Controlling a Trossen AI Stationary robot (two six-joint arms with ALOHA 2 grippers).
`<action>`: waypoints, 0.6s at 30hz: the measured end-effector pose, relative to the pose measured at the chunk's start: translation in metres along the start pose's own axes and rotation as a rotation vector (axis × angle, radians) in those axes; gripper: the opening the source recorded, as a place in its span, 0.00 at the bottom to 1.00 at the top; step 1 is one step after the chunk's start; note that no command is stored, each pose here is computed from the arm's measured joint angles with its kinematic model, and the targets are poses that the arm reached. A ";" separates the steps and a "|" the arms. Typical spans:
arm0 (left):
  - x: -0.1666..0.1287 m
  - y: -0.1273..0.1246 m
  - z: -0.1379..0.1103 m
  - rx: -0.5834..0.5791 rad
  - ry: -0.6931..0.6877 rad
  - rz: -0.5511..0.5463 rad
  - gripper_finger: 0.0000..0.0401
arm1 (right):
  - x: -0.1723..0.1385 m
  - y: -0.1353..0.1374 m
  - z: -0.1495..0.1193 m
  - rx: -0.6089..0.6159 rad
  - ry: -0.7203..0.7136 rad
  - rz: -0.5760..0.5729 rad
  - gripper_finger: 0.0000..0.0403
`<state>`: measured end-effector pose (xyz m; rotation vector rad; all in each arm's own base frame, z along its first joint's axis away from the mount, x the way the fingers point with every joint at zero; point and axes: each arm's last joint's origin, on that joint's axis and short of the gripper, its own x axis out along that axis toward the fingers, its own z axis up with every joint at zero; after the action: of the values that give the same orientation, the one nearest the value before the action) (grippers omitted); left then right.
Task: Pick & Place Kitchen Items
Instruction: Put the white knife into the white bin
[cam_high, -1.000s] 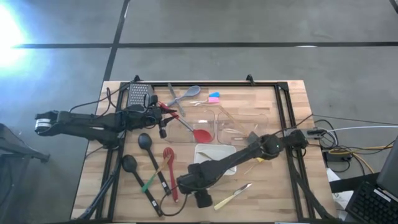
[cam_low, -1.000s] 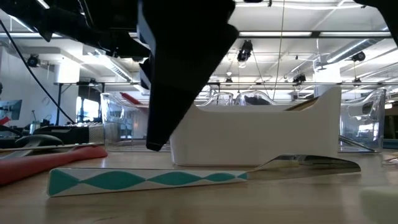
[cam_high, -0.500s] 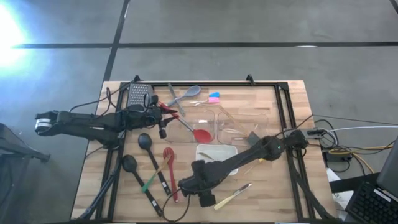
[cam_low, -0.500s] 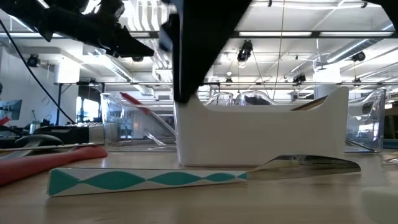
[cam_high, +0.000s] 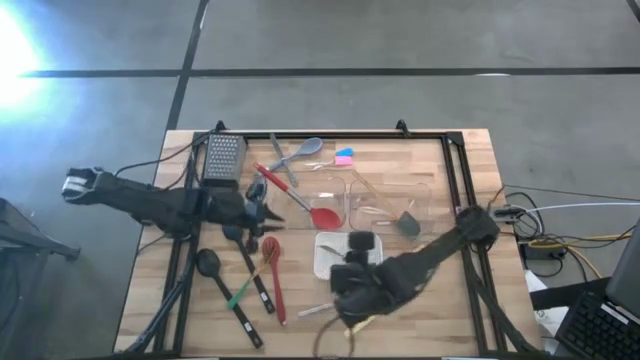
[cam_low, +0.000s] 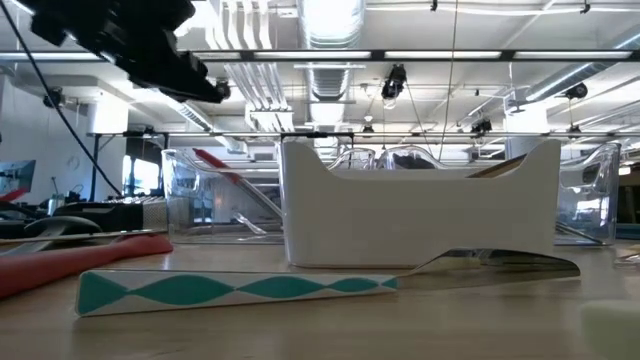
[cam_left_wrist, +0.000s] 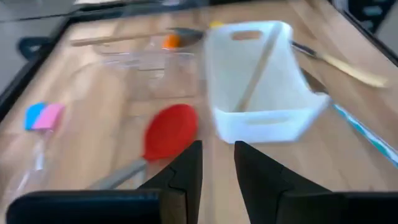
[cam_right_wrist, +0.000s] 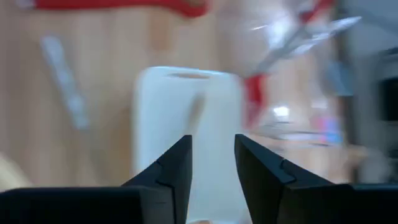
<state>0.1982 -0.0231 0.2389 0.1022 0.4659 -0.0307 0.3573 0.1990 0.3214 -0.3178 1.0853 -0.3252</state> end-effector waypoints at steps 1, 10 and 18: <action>0.000 -0.008 0.004 0.020 0.001 -0.011 0.25 | -0.005 -0.004 -0.004 0.017 -0.022 -0.034 0.26; 0.010 -0.079 0.039 0.119 0.001 -0.164 0.25 | -0.025 -0.048 -0.048 0.219 -0.035 -0.099 0.17; 0.051 -0.103 0.051 0.011 0.143 -0.157 0.25 | -0.027 -0.069 -0.084 0.276 -0.016 -0.114 0.13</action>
<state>0.2614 -0.1314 0.2515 0.0789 0.6156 -0.1810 0.2634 0.1399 0.3348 -0.1362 0.9943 -0.5672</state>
